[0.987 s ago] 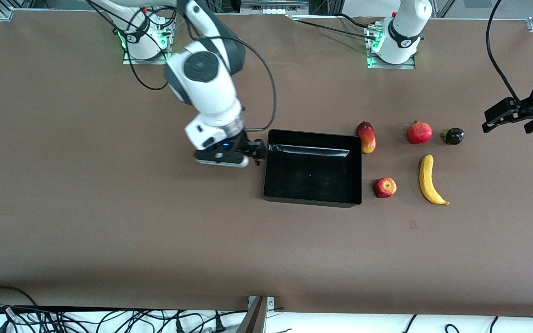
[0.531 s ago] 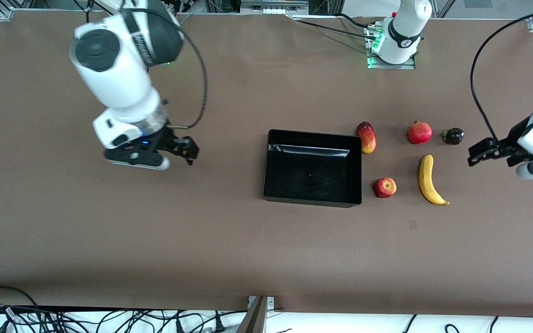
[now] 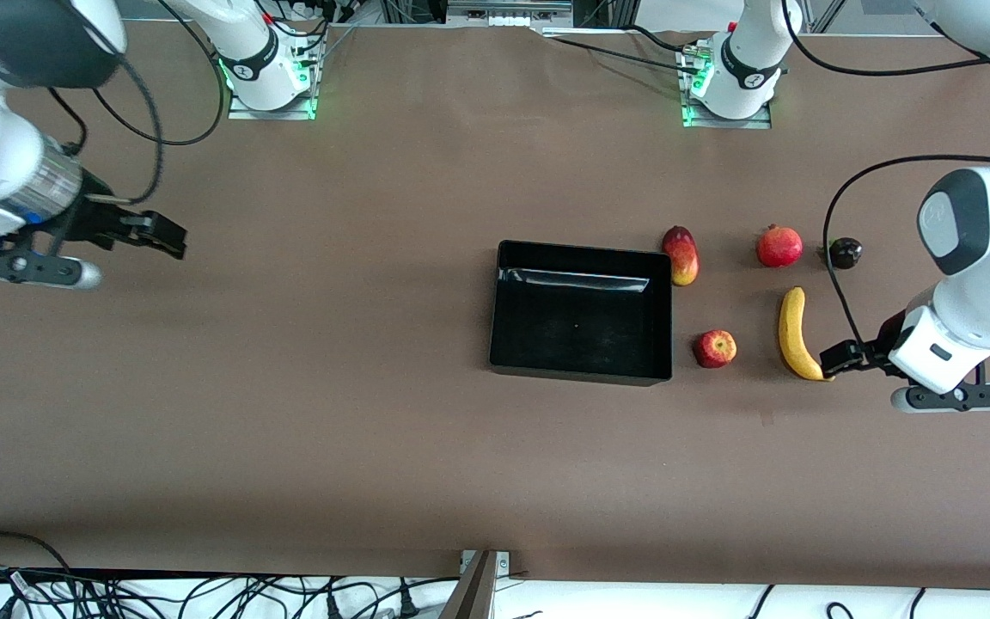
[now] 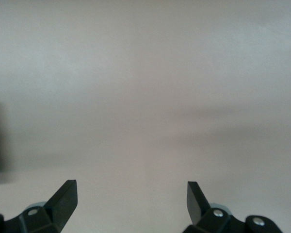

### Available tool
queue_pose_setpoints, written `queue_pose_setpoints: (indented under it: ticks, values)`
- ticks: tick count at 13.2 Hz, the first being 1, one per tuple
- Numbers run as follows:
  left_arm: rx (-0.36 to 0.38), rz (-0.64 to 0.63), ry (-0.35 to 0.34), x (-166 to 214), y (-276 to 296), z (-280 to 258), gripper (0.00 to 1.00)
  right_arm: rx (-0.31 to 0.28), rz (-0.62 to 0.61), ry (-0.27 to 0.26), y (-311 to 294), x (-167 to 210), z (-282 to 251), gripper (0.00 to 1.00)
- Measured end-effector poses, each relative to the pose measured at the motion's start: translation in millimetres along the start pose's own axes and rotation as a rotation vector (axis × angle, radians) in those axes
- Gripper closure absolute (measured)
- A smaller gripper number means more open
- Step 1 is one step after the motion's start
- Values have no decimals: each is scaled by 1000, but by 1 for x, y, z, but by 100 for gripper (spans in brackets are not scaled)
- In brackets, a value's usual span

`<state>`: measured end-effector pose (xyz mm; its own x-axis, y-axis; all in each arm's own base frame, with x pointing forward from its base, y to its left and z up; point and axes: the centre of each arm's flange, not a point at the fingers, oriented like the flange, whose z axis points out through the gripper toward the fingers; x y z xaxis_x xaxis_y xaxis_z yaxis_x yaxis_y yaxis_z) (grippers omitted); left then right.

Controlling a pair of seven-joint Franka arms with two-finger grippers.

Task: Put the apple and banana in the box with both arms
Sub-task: 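Lower the left gripper onto the small red apple and grasp it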

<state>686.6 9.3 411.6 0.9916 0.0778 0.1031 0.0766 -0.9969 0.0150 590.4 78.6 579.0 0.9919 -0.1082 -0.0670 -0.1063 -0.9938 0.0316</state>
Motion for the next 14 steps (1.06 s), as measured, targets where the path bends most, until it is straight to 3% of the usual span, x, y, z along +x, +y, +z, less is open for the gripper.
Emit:
queue_pose_setpoints:
  ticks: [5,8,14]
  values:
    - [0,-35,20,3,2,29,0,18,-94,-73,63,-1,-11,0]
    - [-6,-61,46,-4,9,55,0,-7,-116,-91,74,2,-2,0]
    - [-17,-118,78,-17,45,109,0,-8,-139,-8,102,-20,-1,0]
